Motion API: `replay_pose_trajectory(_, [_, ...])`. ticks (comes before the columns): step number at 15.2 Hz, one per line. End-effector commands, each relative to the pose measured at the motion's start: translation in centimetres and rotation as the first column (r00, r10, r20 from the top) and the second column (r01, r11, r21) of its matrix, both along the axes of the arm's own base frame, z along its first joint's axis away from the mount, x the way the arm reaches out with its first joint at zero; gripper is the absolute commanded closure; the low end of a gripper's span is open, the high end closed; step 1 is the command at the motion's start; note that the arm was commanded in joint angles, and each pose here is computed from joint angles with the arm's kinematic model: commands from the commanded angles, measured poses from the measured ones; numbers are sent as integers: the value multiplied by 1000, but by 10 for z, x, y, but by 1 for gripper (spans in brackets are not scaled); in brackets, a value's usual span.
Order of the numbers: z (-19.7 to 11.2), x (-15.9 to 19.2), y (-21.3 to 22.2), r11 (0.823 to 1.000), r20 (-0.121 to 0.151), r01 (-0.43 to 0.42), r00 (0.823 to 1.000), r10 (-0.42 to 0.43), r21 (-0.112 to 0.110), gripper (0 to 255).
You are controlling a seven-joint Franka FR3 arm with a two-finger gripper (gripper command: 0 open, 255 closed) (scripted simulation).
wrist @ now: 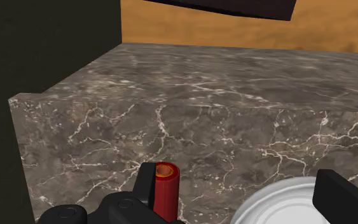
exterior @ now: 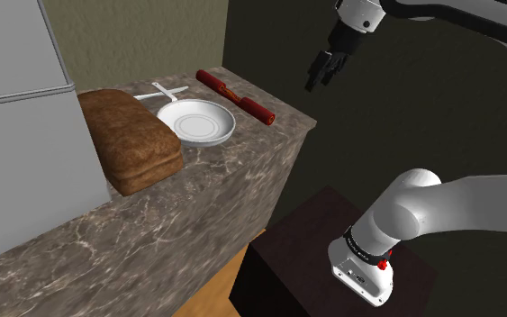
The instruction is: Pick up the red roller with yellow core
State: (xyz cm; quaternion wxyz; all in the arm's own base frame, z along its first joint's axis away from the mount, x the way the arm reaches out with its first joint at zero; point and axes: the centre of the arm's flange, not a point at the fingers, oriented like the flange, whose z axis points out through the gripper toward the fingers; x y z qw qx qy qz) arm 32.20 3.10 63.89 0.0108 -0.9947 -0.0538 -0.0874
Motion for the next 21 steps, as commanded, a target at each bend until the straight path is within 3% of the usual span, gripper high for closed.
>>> replay_pose_trajectory(1, [0,0,0,1000,0,0,1000,0,0,0])
replay_pose_trajectory(21, [-105,258,-3,999,-113,33,993,-32,5,0])
